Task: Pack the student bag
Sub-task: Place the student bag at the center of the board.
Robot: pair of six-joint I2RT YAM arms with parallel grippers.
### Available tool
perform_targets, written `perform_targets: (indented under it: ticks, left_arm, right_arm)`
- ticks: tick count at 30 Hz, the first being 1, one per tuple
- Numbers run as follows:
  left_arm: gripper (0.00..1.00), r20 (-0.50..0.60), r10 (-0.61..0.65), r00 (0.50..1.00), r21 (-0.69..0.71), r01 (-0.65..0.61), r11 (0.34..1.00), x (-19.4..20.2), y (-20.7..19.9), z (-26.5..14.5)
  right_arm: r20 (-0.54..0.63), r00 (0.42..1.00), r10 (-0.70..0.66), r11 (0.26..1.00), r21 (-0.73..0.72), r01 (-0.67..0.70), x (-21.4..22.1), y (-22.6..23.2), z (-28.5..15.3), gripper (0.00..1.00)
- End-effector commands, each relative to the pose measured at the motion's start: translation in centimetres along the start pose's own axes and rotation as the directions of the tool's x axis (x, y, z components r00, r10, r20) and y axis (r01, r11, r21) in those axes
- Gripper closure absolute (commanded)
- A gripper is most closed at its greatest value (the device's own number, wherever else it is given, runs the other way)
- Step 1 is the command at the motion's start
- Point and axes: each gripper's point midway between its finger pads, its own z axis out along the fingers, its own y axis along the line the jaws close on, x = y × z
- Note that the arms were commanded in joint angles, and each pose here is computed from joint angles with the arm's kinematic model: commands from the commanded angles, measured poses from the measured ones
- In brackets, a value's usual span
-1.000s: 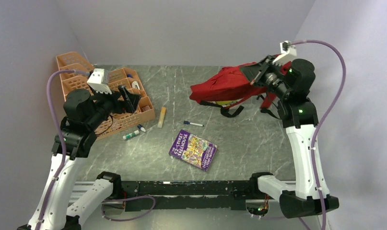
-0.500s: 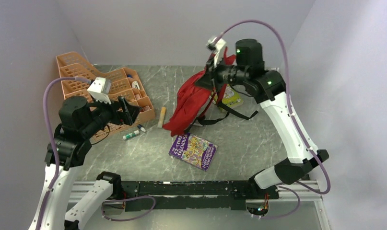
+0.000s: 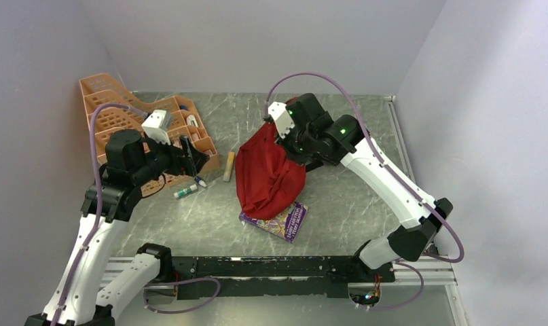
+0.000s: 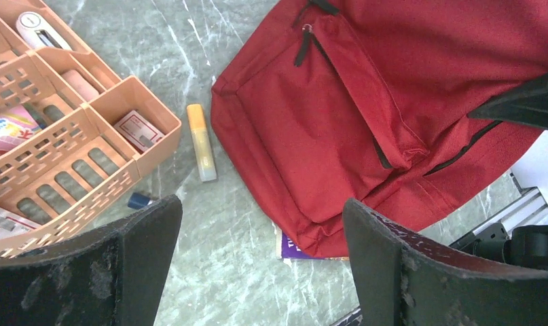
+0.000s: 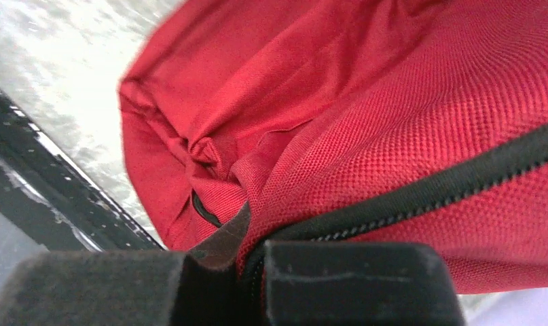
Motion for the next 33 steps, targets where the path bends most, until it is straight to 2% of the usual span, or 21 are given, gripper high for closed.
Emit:
perform_targets:
  ticks: [1,5,11,18,22,27,33]
  left_arm:
    - [0.08,0.023,-0.027,0.999,0.07,0.026,0.997,-0.6,-0.9,1.4]
    - [0.1,0.006,-0.079,0.997,0.098,0.078,0.992,-0.5,-1.0,3.3]
    - [0.11,-0.031,-0.184,0.983,0.114,0.186,0.976,-0.3,-1.2,6.2]
    - [0.12,-0.086,-0.223,0.971,0.118,0.232,0.966,2.9,-3.6,8.6]
    - [0.13,-0.136,-0.239,0.961,0.161,0.26,0.952,5.6,-6.2,10.2]
    - [0.12,-0.2,-0.214,0.956,0.246,0.26,0.934,8.5,-12.3,12.5]
    - [0.12,-0.244,-0.192,0.951,0.251,0.253,0.934,10.4,-16.5,15.9]
  right_arm:
    - [-0.128,0.988,0.083,0.981,0.182,-0.059,3.4,-2.1,0.2,1.0]
    - [-0.125,0.981,0.145,0.954,0.281,-0.105,4.6,-3.3,-0.1,1.0]
    - [0.095,0.965,0.245,0.931,0.256,-0.262,3.5,-2.5,-1.1,1.0]
    - [0.248,0.9,0.358,0.885,0.216,-0.411,6.6,-1.4,-2.5,1.0]
    - [0.288,0.865,0.411,0.875,0.14,-0.463,9.0,0.3,-2.4,1.0]
    - [0.34,0.846,0.411,0.883,0.085,-0.462,8.8,1.0,-3.2,1.0]
    - [0.315,0.858,0.406,0.893,0.064,-0.446,8.8,1.5,-2.7,1.0]
